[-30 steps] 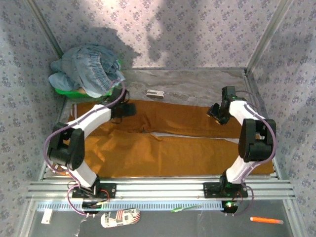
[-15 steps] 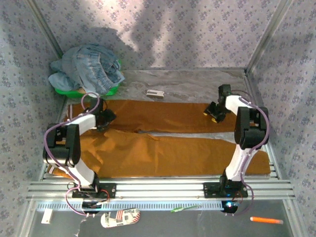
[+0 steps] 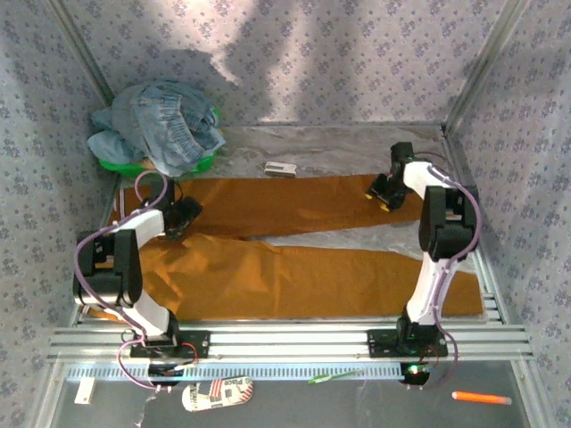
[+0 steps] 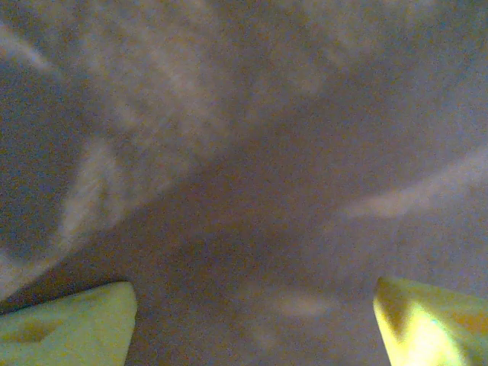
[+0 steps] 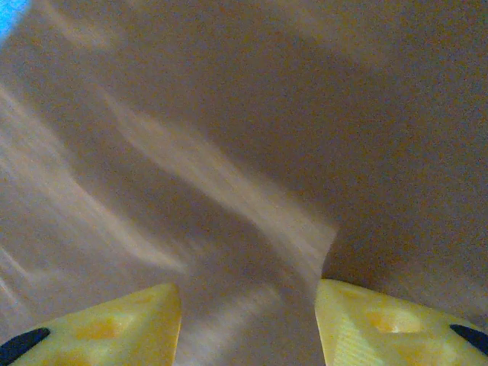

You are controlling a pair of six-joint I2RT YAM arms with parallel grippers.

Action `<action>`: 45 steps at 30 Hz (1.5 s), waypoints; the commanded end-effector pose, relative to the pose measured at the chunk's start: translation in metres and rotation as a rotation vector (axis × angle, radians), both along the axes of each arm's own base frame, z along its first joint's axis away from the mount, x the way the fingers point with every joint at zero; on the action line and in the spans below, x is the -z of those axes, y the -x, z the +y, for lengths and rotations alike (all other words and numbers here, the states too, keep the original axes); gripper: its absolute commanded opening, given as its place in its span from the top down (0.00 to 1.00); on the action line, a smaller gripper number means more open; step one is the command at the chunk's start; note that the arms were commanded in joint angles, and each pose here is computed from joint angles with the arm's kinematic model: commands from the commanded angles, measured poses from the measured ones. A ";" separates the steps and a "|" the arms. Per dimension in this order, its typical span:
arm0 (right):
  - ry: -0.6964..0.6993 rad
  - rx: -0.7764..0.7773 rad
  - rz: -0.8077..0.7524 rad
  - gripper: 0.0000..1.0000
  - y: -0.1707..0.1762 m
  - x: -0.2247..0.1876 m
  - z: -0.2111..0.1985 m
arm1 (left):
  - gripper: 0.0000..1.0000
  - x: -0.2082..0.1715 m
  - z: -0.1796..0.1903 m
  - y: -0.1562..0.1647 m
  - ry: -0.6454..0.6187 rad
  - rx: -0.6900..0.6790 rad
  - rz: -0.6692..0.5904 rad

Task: Fold and stack the trousers

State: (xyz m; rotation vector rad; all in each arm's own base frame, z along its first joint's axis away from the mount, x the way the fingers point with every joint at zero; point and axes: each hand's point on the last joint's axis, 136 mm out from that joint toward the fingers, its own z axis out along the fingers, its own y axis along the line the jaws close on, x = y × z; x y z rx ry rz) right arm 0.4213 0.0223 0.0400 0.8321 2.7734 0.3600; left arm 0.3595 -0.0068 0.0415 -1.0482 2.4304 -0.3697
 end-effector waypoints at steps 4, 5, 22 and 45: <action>0.075 0.036 0.055 0.48 0.094 -0.025 -0.009 | 0.12 -0.039 -0.003 0.040 -0.015 0.051 -0.028; 0.069 0.045 0.078 0.48 0.110 -0.021 -0.010 | 0.11 -0.045 -0.004 0.048 -0.022 0.067 -0.030; -0.025 0.251 0.244 0.46 0.200 0.043 -0.044 | 0.05 -0.011 -0.049 0.127 0.081 0.172 0.006; 0.067 0.303 0.133 0.47 0.092 0.043 -0.089 | 0.04 0.011 -0.032 0.095 0.047 0.088 0.078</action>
